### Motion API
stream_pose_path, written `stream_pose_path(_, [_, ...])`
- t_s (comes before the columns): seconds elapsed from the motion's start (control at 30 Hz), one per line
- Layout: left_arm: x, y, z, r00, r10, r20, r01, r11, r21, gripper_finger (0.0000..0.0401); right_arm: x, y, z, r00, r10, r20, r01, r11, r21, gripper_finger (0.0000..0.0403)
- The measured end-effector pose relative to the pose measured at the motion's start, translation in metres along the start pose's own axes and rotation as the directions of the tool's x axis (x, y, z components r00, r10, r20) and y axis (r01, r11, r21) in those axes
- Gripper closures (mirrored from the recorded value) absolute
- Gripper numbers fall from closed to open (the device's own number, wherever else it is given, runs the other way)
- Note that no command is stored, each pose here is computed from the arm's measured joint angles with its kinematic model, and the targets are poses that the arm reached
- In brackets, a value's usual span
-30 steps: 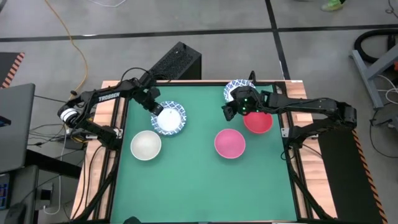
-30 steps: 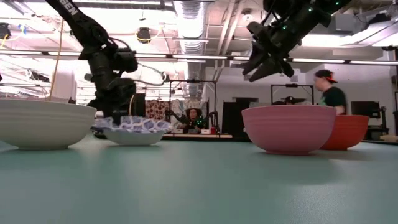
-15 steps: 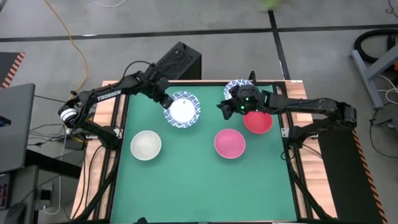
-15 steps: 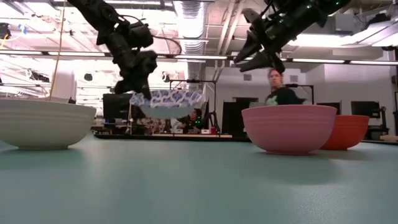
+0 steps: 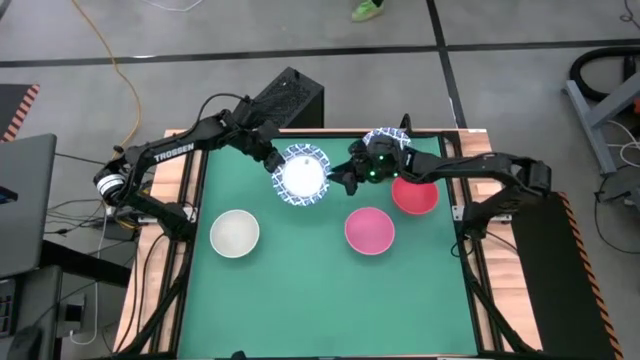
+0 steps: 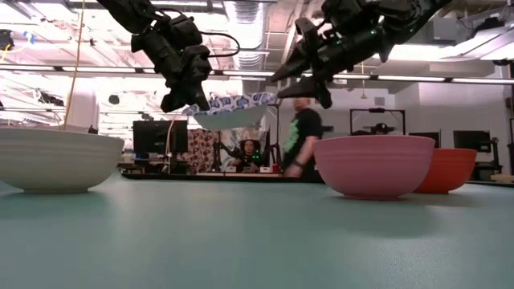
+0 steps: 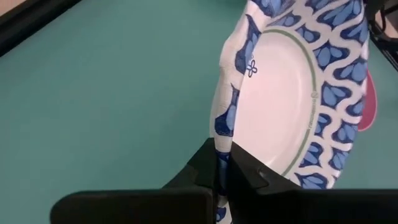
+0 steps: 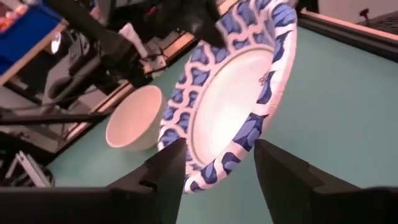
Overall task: Nest bowls inside each other by size order
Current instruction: Stack the white patterned bowl on top of the white patterned bowl
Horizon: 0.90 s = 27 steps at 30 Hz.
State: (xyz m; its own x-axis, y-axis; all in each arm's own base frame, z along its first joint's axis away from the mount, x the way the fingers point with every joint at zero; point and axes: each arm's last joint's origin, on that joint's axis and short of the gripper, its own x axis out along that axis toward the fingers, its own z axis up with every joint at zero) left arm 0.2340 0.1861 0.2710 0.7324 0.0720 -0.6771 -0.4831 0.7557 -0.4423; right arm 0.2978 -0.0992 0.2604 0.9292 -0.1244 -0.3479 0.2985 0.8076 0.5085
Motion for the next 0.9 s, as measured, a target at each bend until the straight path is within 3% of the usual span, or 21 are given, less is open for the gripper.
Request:
stream_pose_path(0.37, [0.000, 0.000, 0.000, 1.000, 0.005, 0.003, -0.005, 1.000, 0.029, 0.0399, 0.024, -0.017, -0.018, 0.995, -0.061, -0.084, 0.065, 0.997, 0.039, 0.0166])
stream_pose_path(0.57, [0.000, 0.001, 0.000, 1.000, 0.027, 0.008, -0.027, 0.999, 0.030, 0.0399, 0.022, -0.015, -0.013, 0.998, -0.062, -0.032, 0.063, 0.997, 0.033, 0.0170])
stream_pose_path(0.7, [0.000, 0.001, 0.000, 1.000, 0.028, 0.009, -0.028, 0.999, 0.030, 0.0399, 0.022, -0.014, -0.012, 0.996, -0.084, -0.018, 0.085, 0.996, 0.035, 0.0198])
stream_pose_path(0.9, [0.000, 0.001, 0.000, 1.000, 0.030, 0.009, -0.030, 0.999, 0.023, 0.0399, 0.024, -0.017, -0.016, 0.995, -0.096, -0.041, 0.097, 0.995, 0.037, 0.0283])
